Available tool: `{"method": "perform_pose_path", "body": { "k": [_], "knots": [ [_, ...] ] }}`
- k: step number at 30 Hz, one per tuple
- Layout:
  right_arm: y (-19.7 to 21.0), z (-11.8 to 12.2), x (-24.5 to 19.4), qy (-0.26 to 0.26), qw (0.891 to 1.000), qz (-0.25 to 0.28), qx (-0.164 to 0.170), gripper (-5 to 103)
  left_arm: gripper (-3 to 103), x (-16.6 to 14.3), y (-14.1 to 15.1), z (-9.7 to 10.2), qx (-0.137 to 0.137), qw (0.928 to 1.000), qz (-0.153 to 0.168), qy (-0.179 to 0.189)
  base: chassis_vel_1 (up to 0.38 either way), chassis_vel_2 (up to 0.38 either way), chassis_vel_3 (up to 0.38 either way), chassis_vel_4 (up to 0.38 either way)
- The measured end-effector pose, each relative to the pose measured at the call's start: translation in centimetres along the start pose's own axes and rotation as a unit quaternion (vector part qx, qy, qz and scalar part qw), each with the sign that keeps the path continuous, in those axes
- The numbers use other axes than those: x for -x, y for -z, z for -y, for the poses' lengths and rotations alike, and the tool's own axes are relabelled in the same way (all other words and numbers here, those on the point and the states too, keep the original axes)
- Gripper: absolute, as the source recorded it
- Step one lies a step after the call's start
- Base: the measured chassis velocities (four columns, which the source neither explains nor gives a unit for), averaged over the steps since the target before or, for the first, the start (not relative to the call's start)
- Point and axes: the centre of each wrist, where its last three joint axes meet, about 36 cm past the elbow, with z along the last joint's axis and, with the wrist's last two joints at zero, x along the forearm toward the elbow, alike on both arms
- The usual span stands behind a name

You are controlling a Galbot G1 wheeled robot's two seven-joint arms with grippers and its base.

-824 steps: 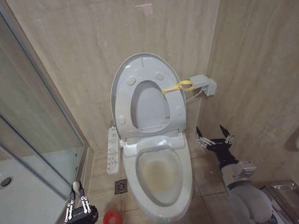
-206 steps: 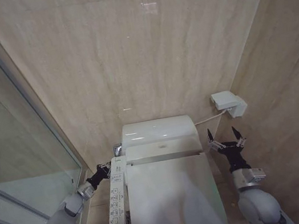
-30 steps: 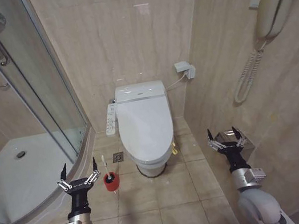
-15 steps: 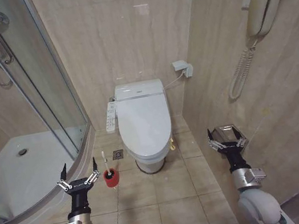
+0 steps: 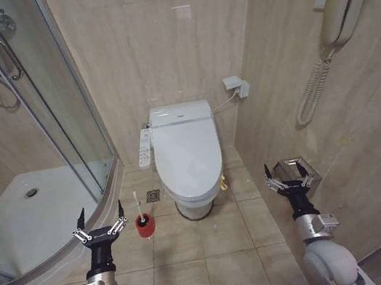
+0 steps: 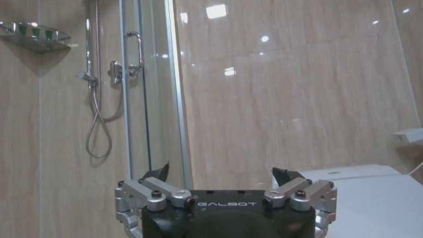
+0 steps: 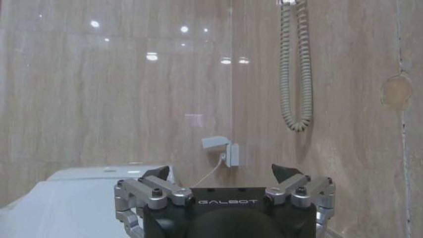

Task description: Open the toilet lid, clean the toilet bowl with a toilet brush, close the toilet lid, and flush.

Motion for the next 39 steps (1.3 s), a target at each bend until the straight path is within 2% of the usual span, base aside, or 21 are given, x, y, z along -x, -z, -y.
{"method": "perform_pose_path", "body": {
  "k": [39],
  "knots": [
    [0.00, 0.00, 0.00, 0.000, 1.000, 0.000, 0.000, 100, 100, 0.00, 0.00, 0.00, 0.000, 1.0000, 0.000, 0.000, 0.018, -0.013, -0.019, 0.013]
  ]
}}
